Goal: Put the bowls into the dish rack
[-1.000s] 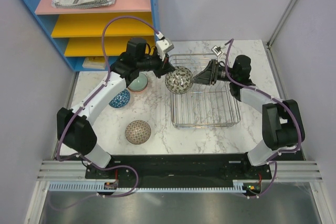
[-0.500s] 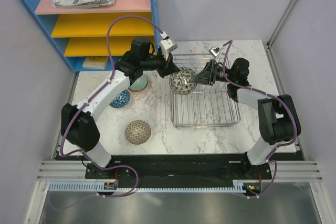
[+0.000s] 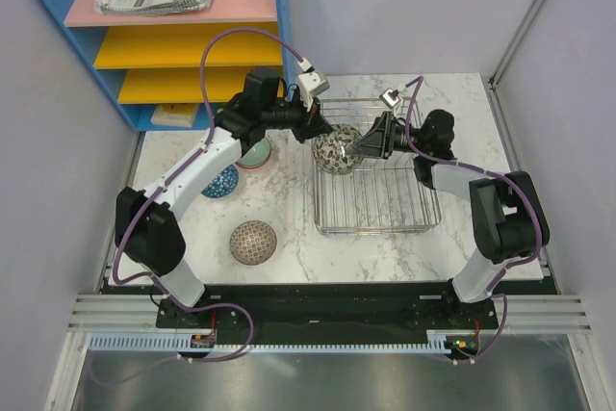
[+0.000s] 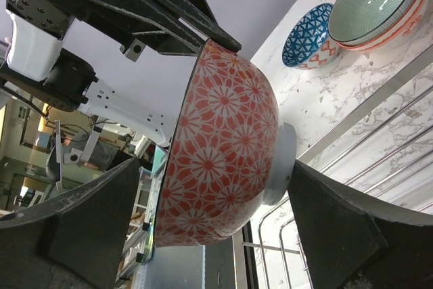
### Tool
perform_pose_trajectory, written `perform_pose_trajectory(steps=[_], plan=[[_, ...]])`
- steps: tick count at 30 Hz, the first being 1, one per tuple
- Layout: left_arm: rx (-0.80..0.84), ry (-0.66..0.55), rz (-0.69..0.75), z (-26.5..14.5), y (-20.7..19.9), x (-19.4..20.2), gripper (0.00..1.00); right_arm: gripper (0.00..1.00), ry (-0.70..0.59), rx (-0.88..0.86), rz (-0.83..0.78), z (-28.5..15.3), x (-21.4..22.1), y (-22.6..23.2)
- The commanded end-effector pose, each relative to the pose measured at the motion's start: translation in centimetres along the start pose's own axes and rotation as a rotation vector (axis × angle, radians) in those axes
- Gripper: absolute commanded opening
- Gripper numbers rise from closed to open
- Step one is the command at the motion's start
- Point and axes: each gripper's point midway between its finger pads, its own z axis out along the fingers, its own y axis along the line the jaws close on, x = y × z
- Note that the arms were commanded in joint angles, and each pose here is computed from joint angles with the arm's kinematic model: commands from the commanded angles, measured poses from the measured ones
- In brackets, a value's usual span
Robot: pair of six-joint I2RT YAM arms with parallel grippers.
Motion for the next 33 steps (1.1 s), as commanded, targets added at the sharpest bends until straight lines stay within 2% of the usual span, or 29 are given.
perform_pose_trajectory(steps=[1, 11, 19, 24, 27, 28, 30, 31, 33], plan=[[0.035, -0.104, 0.048, -0.2, -0.9, -4.2, 0.02, 0.94, 0.026, -0.032, -0.053, -0.1, 0.7, 0.5], [0.041, -0.097, 0.046, -0.3, -1.0, -3.8, 0.02, 0.89, -0.016, -0.063, -0.089, -0.1, 0.5, 1.2], [0.047, -0.090, 0.042, -0.1, -1.0, -3.4, 0.02, 0.72, -0.051, -0.106, -0.123, -0.5, -0.1, 2.0], [0.051, -0.085, 0.037, 0.1, -1.0, -3.1, 0.02, 0.65, -0.066, -0.119, -0.130, -0.6, -0.3, 2.4], [0.050, -0.087, 0.040, 0.0, -1.0, -3.3, 0.02, 0.55, -0.072, -0.117, -0.127, -0.7, -0.4, 2.3], [0.052, -0.086, 0.038, 0.1, -1.0, -3.2, 0.02, 0.48, -0.075, -0.117, -0.128, -0.6, -0.5, 2.4], [0.054, -0.086, 0.037, 0.1, -1.0, -3.2, 0.02, 0.40, -0.079, -0.116, -0.127, -0.6, -0.5, 2.3], [0.056, -0.083, 0.033, 0.2, -1.0, -3.1, 0.02, 0.31, -0.081, -0.114, -0.127, -0.6, -0.5, 2.2], [0.059, -0.083, 0.031, 0.2, -1.1, -3.1, 0.02, 0.25, -0.087, -0.106, -0.120, -0.7, -0.6, 2.0]])
